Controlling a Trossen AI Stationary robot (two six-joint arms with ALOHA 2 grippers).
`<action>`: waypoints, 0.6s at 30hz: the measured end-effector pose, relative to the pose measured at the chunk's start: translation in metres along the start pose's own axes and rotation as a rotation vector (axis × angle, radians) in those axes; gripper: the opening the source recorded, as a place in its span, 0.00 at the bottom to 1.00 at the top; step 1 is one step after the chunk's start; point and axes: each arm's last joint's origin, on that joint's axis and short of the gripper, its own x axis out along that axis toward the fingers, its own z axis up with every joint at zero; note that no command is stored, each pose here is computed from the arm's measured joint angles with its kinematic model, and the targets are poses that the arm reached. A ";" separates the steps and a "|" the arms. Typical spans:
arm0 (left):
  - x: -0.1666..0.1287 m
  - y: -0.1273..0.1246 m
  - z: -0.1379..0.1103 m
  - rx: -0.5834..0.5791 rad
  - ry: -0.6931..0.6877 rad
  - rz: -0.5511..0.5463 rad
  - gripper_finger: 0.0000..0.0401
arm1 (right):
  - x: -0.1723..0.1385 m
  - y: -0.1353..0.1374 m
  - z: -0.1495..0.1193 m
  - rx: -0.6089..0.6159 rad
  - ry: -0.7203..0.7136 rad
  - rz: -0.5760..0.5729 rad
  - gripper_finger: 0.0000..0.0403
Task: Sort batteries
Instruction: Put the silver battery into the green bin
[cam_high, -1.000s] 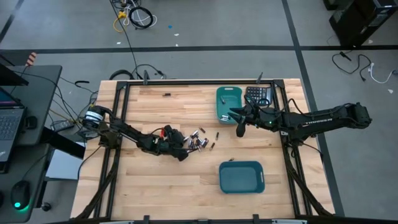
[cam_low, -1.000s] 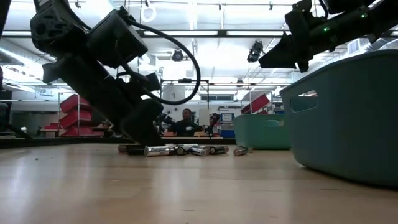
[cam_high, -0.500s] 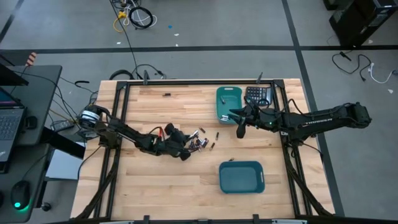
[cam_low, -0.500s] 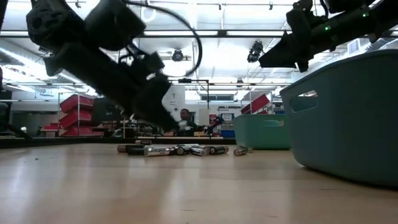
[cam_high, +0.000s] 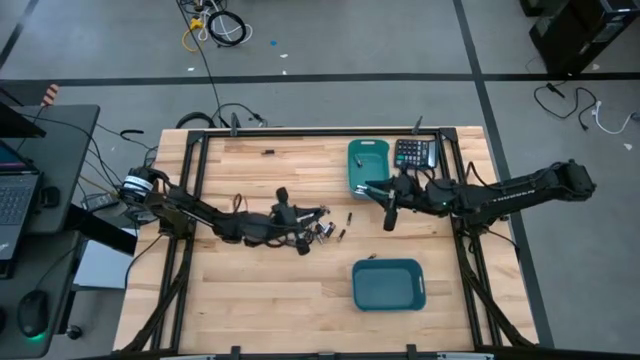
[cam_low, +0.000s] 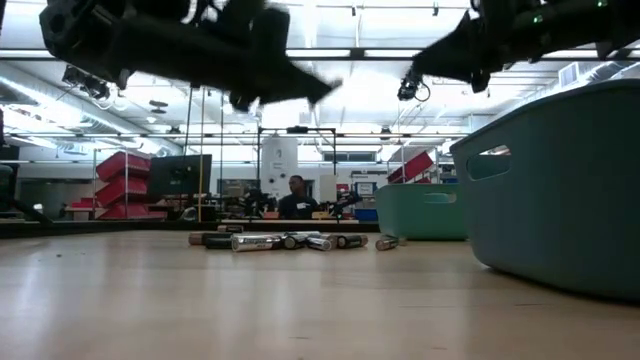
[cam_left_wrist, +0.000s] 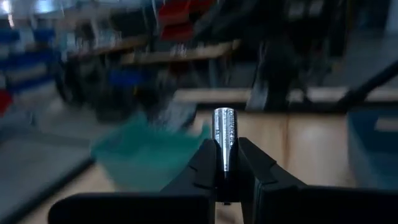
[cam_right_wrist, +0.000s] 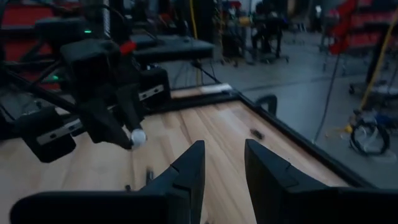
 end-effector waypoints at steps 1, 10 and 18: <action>0.000 0.000 0.004 0.007 -0.040 -0.010 0.06 | 0.000 0.001 0.001 -0.007 -0.015 0.008 0.25; 0.004 0.009 0.021 -0.005 -0.236 -0.115 0.06 | 0.006 0.018 0.009 -0.070 -0.170 0.158 0.25; 0.004 0.011 0.028 -0.024 -0.314 -0.145 0.06 | 0.027 0.039 0.001 -0.169 -0.406 0.213 0.25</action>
